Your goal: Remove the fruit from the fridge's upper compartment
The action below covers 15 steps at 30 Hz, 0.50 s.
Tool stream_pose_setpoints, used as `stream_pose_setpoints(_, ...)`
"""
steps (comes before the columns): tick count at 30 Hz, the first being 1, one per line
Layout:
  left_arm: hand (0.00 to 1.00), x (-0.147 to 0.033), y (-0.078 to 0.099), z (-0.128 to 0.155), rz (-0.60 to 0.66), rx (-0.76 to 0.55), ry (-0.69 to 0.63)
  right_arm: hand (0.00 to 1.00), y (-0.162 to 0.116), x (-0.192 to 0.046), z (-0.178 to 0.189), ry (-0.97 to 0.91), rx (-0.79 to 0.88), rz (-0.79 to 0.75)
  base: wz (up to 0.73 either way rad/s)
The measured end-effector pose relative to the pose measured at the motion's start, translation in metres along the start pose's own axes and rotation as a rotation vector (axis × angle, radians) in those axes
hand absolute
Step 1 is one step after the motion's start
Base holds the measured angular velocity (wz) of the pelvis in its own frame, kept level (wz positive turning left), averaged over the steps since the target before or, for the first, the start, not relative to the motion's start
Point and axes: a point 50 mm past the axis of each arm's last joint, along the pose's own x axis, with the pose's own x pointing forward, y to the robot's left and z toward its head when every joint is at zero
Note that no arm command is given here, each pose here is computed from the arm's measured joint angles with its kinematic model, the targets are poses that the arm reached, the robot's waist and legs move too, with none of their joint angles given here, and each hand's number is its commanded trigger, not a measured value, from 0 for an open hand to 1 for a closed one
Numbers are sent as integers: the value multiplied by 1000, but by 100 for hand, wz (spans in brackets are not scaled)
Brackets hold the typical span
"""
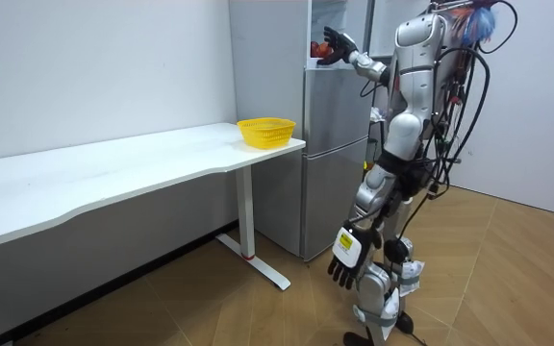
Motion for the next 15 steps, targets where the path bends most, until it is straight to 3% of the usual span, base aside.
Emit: stream_pose_setpoints(15, 0, 0, 1, 0, 6, -2, 0, 0, -5, 10, -3, 36, 59, -3, 1)
